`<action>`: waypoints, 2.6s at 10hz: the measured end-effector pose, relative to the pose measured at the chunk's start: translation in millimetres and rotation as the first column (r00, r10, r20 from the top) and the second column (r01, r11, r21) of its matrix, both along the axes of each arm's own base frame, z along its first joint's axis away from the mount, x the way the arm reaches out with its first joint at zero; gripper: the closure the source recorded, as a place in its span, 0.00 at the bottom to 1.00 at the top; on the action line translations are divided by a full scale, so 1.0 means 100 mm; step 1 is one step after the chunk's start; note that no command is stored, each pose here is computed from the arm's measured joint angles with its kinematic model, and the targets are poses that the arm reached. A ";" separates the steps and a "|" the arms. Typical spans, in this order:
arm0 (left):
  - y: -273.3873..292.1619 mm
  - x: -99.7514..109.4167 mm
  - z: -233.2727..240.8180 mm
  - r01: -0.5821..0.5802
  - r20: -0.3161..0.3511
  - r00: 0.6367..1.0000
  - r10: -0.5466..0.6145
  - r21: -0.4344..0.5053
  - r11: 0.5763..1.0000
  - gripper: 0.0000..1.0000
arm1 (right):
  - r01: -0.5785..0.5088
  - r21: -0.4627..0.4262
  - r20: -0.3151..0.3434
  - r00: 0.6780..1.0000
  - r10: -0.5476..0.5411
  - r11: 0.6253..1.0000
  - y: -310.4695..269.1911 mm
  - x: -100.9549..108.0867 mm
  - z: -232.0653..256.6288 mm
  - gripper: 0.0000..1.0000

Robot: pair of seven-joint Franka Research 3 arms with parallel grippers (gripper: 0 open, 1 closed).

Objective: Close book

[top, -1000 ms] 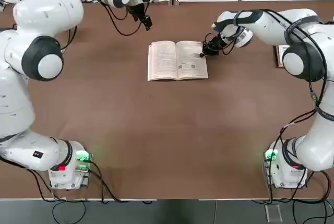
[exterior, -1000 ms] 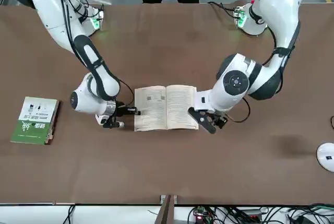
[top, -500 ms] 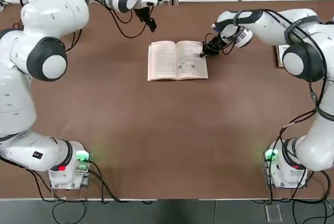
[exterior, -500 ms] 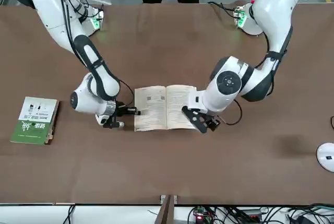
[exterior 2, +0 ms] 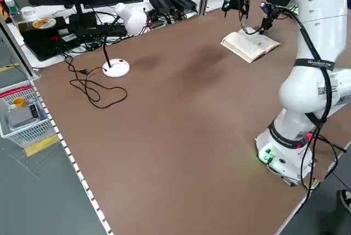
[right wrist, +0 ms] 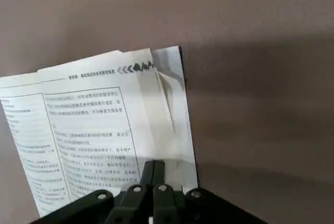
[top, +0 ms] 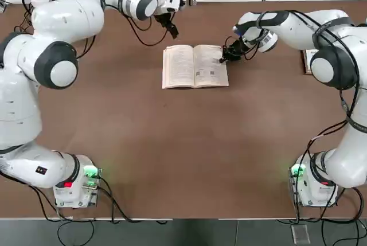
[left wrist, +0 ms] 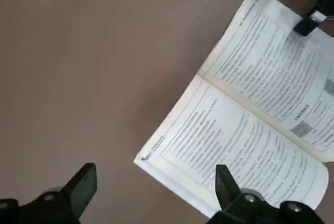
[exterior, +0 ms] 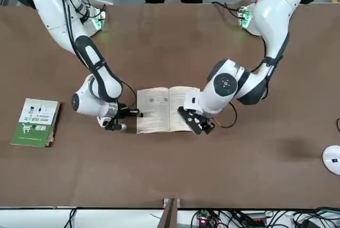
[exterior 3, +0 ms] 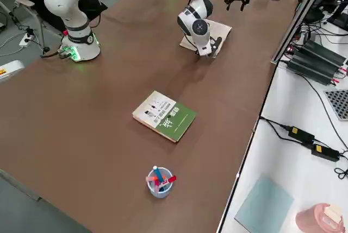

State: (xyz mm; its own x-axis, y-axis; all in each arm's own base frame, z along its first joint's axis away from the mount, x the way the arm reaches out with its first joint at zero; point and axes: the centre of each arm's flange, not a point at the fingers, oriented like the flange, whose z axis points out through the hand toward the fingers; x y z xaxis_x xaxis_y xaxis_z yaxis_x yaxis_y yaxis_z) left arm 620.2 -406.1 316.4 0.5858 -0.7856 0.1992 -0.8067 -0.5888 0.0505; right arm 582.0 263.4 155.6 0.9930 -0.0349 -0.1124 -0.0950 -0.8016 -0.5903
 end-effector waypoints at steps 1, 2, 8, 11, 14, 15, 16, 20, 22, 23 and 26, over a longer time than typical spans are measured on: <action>-0.04 -0.01 -0.05 0.005 0.004 1.000 -0.005 -0.010 1.000 0.00 | 0.000 0.000 0.000 1.000 0.000 1.000 0.00 0.00 0.00 0.99; -0.08 -0.02 -0.09 0.011 0.008 1.000 -0.011 -0.022 1.000 0.00 | 0.000 0.000 0.000 1.000 0.000 1.000 0.00 0.00 0.00 0.99; -0.12 0.08 -0.27 0.103 0.055 0.994 -0.099 -0.071 0.992 0.00 | 0.000 0.000 0.000 1.000 0.000 1.000 0.00 0.00 0.00 0.99; -0.11 0.14 -0.39 0.136 0.061 0.990 -0.130 -0.108 0.985 0.00 | 0.000 0.000 0.000 1.000 0.000 1.000 0.00 0.00 0.00 0.99; -0.11 0.15 -0.52 0.122 0.040 0.992 -0.118 -0.135 0.983 0.00 | 0.000 0.000 0.000 1.000 0.000 1.000 0.00 0.00 0.00 0.99; -0.11 0.14 -0.57 0.112 0.026 0.994 -0.110 -0.148 0.983 0.00 | 0.000 0.000 0.000 1.000 0.000 1.000 0.00 0.00 0.00 0.99; -0.12 0.13 -0.62 0.103 0.014 0.995 -0.102 -0.159 0.982 0.00 | 0.000 0.000 0.000 1.000 0.000 1.000 0.00 0.00 0.00 0.99; -0.13 0.13 -0.86 0.109 0.014 0.994 -0.108 -0.173 0.979 0.00 | 0.000 0.000 0.000 1.000 0.000 1.000 0.00 0.00 0.00 0.99; -0.13 0.15 -0.90 0.108 0.019 0.994 -0.106 -0.180 0.978 0.00 | 0.000 0.000 0.000 1.000 0.000 1.000 0.00 0.00 0.00 0.99; -0.13 0.17 -0.90 0.107 0.023 0.994 -0.104 -0.184 0.977 0.00 | 0.000 0.000 0.000 1.000 0.000 1.000 0.00 0.00 0.00 0.99; -0.14 0.23 -0.94 0.120 0.039 0.993 -0.114 -0.191 0.974 0.00 | 0.000 0.000 0.000 1.000 0.000 1.000 0.00 0.00 0.00 0.99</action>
